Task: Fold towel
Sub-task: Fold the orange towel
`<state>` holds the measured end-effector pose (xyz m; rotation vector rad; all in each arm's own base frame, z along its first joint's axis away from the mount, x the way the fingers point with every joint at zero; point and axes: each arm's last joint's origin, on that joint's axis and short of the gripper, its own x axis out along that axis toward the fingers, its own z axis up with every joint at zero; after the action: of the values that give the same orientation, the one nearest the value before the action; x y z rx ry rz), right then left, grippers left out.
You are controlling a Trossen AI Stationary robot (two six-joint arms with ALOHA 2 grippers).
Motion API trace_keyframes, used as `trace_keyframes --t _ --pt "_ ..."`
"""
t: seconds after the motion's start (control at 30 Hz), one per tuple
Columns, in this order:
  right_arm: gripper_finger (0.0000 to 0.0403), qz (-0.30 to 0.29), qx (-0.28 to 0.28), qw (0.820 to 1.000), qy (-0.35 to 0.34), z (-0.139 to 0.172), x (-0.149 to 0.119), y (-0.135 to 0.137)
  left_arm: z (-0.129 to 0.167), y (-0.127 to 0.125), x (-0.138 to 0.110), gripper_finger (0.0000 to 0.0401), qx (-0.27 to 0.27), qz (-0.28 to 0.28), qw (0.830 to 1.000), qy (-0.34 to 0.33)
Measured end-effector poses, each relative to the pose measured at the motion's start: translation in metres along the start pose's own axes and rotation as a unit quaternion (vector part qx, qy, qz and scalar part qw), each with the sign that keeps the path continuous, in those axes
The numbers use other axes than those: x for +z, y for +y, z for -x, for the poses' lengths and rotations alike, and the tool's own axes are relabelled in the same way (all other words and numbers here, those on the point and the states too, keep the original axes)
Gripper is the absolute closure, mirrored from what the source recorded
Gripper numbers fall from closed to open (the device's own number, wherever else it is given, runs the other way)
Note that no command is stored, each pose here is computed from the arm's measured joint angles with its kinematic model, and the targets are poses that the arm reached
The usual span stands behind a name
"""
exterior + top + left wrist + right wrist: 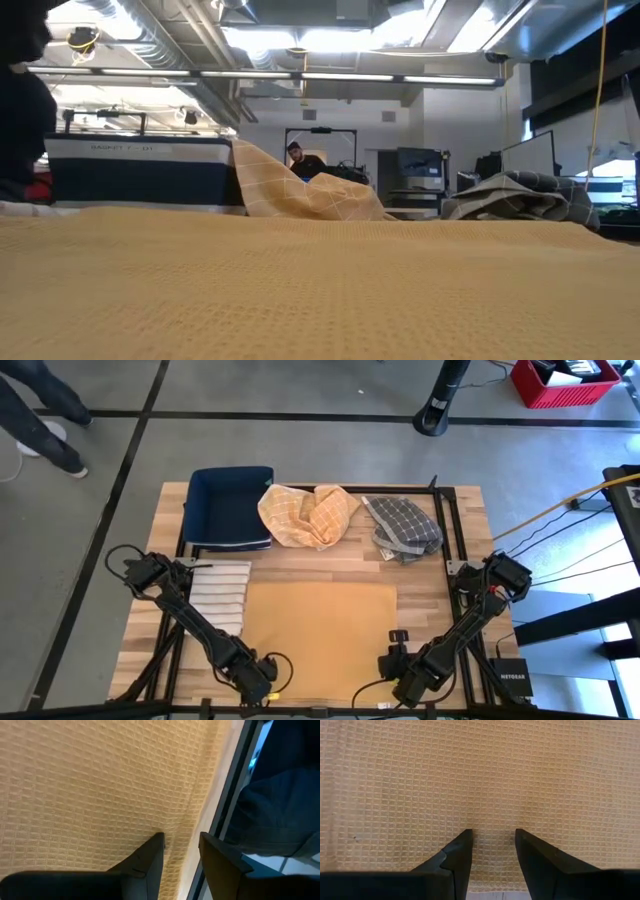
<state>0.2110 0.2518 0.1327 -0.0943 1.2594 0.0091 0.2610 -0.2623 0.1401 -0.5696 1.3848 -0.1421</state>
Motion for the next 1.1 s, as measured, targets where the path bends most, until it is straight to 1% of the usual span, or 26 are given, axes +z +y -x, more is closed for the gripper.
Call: trace_keyframes --t 0.2,0.33,0.43,0.53,0.6,0.67,0.77,0.8,0.83,0.87,0.93,0.97,1.0,1.1 --pt "0.0249 0.000 0.000 1.000 0.000 0.000 0.000 0.000 0.000 0.001 0.001 0.0282 -0.001 0.004 1.000 0.004" --pt "0.0249 -0.001 0.002 1.000 -0.002 0.000 0.000 0.000 0.005 -0.001 0.004 0.0282 -0.031 0.019 0.999 0.036" --pt "0.0249 -0.001 0.005 1.000 0.000 0.001 0.001 0.001 0.016 -0.009 0.001 0.0282 -0.058 0.028 0.997 0.048" --pt "0.0249 -0.001 0.006 1.000 0.007 0.005 0.004 0.003 0.030 -0.015 -0.002 0.0282 -0.082 0.014 0.995 0.056" --pt "0.0249 -0.001 0.003 1.000 0.004 0.011 0.009 0.004 0.045 -0.020 -0.003 0.0282 -0.100 0.002 0.994 0.045" --pt "0.0249 0.000 0.009 1.000 -0.014 0.020 0.016 0.007 0.062 -0.023 -0.002 0.0282 -0.114 -0.017 0.993 0.011" --pt "0.0249 0.012 0.004 0.999 -0.034 0.032 0.023 0.008 0.088 -0.026 0.002 0.0282 -0.105 -0.083 0.987 -0.087" --pt "0.0249 0.016 -0.002 0.999 -0.044 0.035 0.025 0.008 0.096 -0.026 0.003 0.0282 -0.092 -0.116 0.981 -0.126" --pt "0.0248 0.017 -0.010 0.998 -0.052 0.038 0.027 0.008 0.103 -0.026 0.004 0.0282 -0.074 -0.151 0.971 -0.168" --pt "0.0247 0.017 -0.021 0.998 -0.062 0.041 0.028 0.007 0.109 -0.026 0.006 0.0282 -0.046 -0.184 0.958 -0.215" --pt "0.0237 0.019 -0.049 0.996 -0.075 0.045 0.031 0.005 0.114 -0.026 0.009 0.0282 0.014 -0.224 0.932 -0.286" --pt "0.0228 0.015 -0.060 0.996 -0.070 0.045 0.032 0.002 0.115 -0.024 0.011 0.0282 0.039 -0.238 0.922 -0.303" --pt "0.0218 0.006 -0.065 0.996 -0.064 0.044 0.033 -0.001 0.116 -0.022 0.014 0.0280 0.059 -0.246 0.916 -0.312" --pt "0.0178 -0.017 -0.080 0.996 -0.031 0.041 0.036 -0.013 0.117 -0.012 0.024 0.0264 0.086 -0.232 0.918 -0.311"
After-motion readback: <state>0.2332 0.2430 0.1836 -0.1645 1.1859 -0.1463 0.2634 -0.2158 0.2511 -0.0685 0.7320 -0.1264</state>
